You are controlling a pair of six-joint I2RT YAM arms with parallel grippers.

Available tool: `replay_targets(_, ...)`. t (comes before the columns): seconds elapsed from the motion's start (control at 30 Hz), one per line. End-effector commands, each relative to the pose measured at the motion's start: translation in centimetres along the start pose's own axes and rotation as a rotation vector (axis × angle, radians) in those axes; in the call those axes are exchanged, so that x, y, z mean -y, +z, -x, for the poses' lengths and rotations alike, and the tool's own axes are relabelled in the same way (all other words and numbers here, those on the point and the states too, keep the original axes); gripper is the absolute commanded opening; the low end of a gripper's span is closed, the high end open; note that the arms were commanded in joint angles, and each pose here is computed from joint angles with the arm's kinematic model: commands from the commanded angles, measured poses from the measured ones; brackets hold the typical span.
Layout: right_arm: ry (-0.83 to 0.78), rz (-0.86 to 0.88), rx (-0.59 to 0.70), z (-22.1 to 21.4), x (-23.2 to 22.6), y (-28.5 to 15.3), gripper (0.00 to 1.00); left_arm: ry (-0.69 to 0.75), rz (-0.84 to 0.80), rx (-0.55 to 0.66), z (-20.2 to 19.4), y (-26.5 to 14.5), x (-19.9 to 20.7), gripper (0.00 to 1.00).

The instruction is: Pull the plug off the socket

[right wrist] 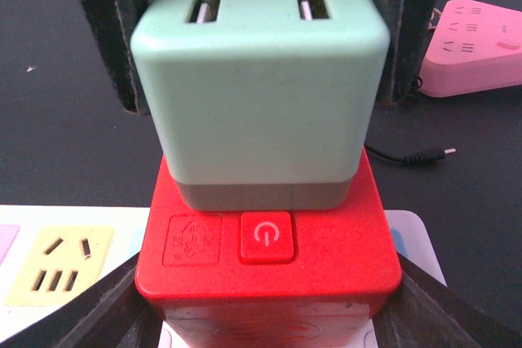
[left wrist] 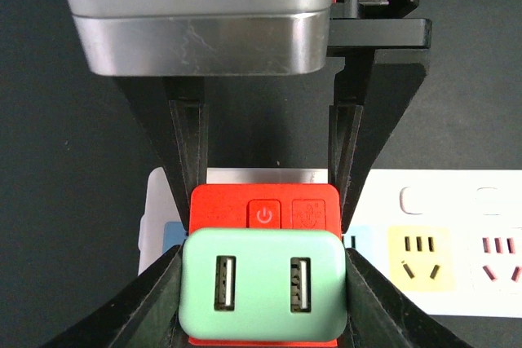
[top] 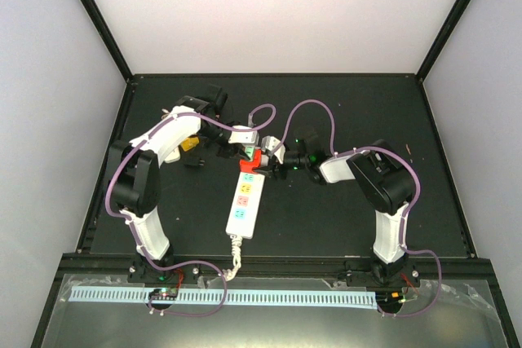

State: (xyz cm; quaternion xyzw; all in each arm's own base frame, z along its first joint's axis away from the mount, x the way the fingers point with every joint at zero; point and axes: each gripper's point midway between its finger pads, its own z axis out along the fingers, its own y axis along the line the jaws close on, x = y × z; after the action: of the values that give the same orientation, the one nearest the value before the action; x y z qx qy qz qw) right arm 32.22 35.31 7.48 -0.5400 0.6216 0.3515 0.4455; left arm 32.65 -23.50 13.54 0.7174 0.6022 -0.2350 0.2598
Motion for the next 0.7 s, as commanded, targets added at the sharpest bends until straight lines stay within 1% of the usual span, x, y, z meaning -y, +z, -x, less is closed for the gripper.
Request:
replay_targets(0.0,0.070,0.023,-0.098,-3.85,-1.13,0.24,0.01,0.031,0.002,0.097,3.48,-1.95,-0.23,0.20)
replay_targets(0.67,0.074,0.022,-0.097,-3.79,-1.05,0.24,0.01,0.053,0.014,0.120,4.22,-2.65,0.34,0.19)
